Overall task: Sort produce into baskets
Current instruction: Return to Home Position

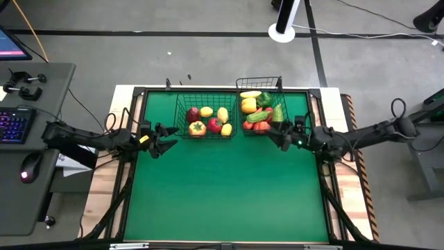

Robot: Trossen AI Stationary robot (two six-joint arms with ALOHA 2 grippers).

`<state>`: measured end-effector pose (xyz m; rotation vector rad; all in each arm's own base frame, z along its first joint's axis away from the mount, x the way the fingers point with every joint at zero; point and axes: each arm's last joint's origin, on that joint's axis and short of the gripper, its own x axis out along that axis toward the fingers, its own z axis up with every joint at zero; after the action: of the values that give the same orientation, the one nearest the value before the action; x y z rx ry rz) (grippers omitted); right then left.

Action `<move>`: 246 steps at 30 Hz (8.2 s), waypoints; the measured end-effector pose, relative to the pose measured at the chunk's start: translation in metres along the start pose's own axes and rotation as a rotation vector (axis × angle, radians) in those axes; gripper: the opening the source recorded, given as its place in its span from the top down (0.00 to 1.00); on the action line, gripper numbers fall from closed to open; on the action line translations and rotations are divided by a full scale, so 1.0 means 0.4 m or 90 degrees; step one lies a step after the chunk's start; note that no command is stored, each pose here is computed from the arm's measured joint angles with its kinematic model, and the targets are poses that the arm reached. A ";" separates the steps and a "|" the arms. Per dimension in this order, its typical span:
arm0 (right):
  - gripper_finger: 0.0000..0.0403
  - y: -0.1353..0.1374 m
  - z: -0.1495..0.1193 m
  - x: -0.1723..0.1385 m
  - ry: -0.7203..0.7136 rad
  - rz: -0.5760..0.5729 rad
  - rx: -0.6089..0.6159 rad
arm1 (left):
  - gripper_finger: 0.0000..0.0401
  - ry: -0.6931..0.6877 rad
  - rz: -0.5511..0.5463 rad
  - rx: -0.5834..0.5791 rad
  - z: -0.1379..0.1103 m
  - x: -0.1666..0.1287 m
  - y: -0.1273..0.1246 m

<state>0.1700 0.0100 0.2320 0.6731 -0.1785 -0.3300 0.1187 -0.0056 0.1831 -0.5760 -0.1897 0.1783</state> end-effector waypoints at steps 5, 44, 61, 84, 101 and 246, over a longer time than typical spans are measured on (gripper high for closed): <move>0.01 -0.065 0.009 -0.004 0.006 0.003 -0.028 | 0.02 0.000 0.000 0.000 0.000 0.000 0.000; 0.01 -0.191 -0.060 -0.146 0.107 0.014 -0.049 | 0.02 -0.021 -0.011 -0.009 0.018 -0.031 0.003; 0.01 -0.170 -0.028 -0.163 0.024 0.082 -0.021 | 0.02 -0.090 -0.001 -0.022 0.043 -0.056 0.015; 0.01 -0.179 -0.039 -0.162 0.052 0.060 -0.030 | 0.02 -0.008 0.039 0.208 0.013 -0.054 0.031; 0.01 -0.180 -0.040 -0.162 0.053 0.059 -0.030 | 0.02 0.095 -0.088 0.348 -0.010 -0.054 0.034; 0.01 -0.180 -0.040 -0.162 0.053 0.059 -0.030 | 0.02 0.099 -0.084 0.330 -0.012 -0.053 0.035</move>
<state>0.0966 -0.0105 0.1704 0.6286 -0.1211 -0.2167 0.0975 -0.0012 0.1689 -0.0597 -0.0256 0.0494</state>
